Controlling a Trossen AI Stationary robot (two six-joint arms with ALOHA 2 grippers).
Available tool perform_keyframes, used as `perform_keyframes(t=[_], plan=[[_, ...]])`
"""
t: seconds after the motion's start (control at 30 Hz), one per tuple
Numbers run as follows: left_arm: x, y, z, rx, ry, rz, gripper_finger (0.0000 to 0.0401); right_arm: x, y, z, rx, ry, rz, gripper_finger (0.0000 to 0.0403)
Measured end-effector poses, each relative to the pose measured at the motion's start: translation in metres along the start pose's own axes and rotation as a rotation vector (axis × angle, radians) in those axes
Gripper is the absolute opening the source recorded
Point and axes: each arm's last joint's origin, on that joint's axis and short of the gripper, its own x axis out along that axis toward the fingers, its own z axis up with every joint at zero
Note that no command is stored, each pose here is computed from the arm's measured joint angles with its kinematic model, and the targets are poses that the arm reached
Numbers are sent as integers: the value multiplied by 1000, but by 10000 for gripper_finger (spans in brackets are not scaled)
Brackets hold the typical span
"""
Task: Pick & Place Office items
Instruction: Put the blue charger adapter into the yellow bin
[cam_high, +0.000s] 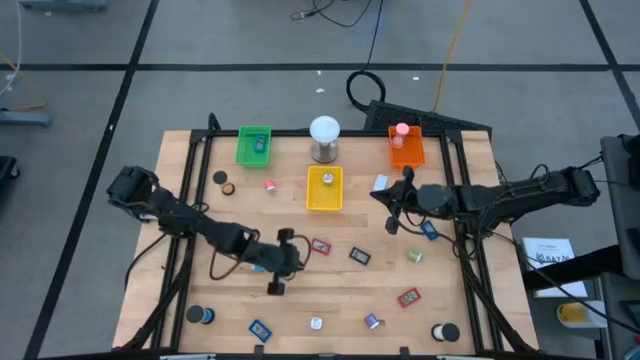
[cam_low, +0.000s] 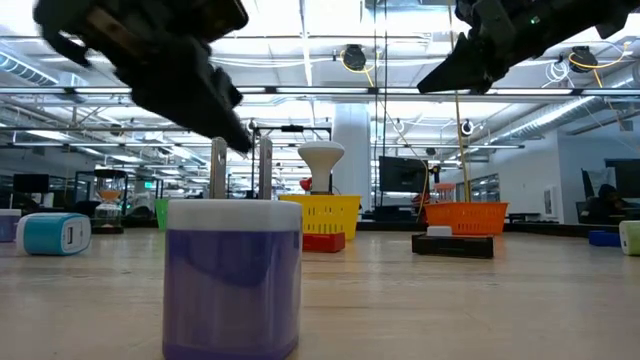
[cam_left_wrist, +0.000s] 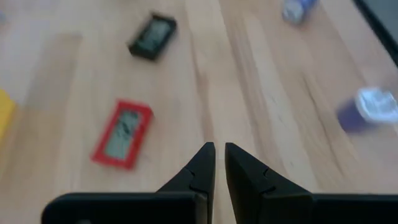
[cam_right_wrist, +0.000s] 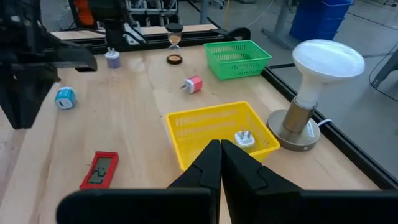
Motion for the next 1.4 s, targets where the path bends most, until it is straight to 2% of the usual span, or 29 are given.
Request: perform_keyframes(t=[0.17,0.27,0.37,0.53,0.7,0.87,1.07,1.4], plan=[[-14,-28,5,-33,159,-22,40,0,1,0,-6,1,4,4],[-24,-42,1,-77,257,8,60,0,1,0,-6,1,3,4],[-35,-53,-8,-102,348,81,98,0,1,0,-6,2,3,4],[-46,-64,-38,-185,488,172,183,0,1,0,-6,2,3,4],[-45,-66,-67,-169,468,264,253,0,1,0,-6,2,3,4],[-40,-62,-84,-144,392,328,285,0,1,0,-6,2,3,4],[-30,-55,-102,-173,332,281,268,0,1,0,-10,2,3,4],[-24,-54,-101,-172,271,256,148,0,1,0,-25,1,3,4]])
